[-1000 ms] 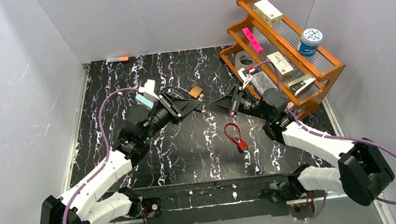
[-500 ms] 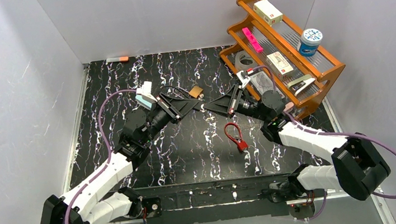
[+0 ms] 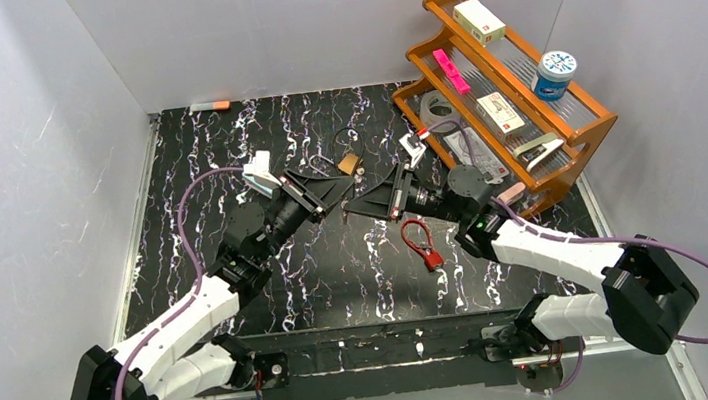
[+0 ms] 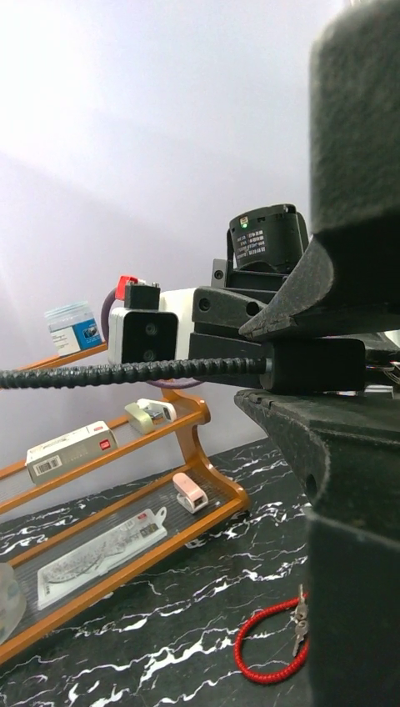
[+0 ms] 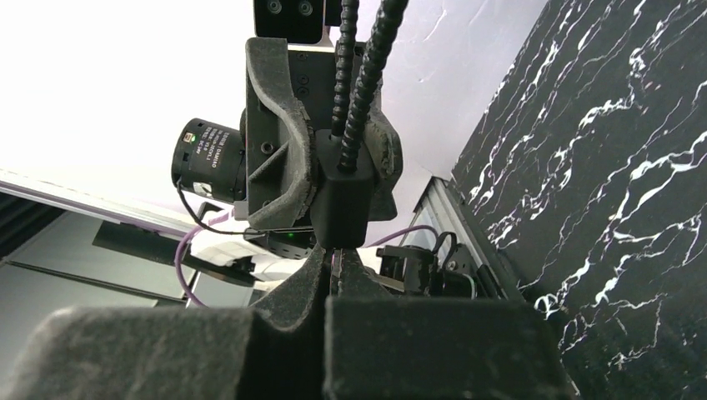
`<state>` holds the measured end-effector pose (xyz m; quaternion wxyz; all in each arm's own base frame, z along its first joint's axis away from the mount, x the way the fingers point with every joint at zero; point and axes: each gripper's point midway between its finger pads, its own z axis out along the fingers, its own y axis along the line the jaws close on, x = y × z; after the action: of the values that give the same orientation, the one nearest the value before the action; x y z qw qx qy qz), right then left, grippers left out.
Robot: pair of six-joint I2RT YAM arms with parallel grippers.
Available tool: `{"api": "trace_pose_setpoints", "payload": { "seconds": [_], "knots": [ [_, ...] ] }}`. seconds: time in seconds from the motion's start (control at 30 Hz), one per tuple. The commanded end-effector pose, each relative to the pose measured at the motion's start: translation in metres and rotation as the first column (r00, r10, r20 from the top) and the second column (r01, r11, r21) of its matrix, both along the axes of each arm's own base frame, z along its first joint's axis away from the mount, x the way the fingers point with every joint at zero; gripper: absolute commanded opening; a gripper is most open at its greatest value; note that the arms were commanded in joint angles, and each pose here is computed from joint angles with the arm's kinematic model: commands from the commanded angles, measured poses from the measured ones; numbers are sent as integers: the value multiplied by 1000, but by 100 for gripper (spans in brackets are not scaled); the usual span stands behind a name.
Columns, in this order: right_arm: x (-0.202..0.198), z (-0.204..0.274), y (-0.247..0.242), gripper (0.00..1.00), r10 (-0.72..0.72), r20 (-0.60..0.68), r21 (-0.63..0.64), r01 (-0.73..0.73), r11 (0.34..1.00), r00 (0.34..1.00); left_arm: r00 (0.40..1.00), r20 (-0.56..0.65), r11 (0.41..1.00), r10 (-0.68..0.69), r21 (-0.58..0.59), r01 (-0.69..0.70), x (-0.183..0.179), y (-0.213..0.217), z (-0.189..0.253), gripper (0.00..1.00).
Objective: Unlock with the key
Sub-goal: Unlock the lock.
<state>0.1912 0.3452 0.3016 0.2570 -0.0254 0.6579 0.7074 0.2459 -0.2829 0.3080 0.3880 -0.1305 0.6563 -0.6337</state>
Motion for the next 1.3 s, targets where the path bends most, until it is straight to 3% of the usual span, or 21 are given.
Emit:
{"api": "trace_pose_setpoints", "payload": {
  "seconds": [0.0,0.07,0.17,0.23,0.37,0.6,0.8,0.97,1.03,1.17,1.27],
  "knots": [
    [10,58,-14,1,-116,57,175,104,979,992,988,-37,989,-147,8,148,-40,-13,-14,0],
    [12,53,-17,7,-148,60,125,139,982,987,991,-45,992,-124,12,124,-39,-9,-15,0],
    [9,46,-24,48,-169,65,92,163,982,984,995,-53,995,-89,28,91,-36,-3,-17,0],
    [4,41,-30,62,-175,70,80,169,982,982,995,-56,996,-80,32,82,-36,-2,-17,0],
    [0,37,-41,72,-208,82,80,202,976,975,994,-61,995,-86,36,88,-36,-3,-18,0],
    [21,32,-42,80,-299,52,15,299,954,953,992,-44,993,-114,27,116,-41,-5,-8,0],
    [34,27,-37,81,-319,51,-4,320,947,946,985,-6,984,-172,43,173,-51,-9,-3,0],
    [32,50,-31,76,-274,134,68,267,961,952,969,30,967,-247,66,244,-64,-13,0,0],
    [34,54,-28,67,-251,147,69,243,968,957,960,46,959,-277,71,274,-70,-14,3,0],
    [36,56,-26,41,-229,164,85,217,972,960,940,69,941,-334,89,328,-80,-17,5,0],
    [39,50,-24,15,-208,154,72,199,977,966,925,64,923,-376,116,367,-85,-19,1,13]
  ]
}}
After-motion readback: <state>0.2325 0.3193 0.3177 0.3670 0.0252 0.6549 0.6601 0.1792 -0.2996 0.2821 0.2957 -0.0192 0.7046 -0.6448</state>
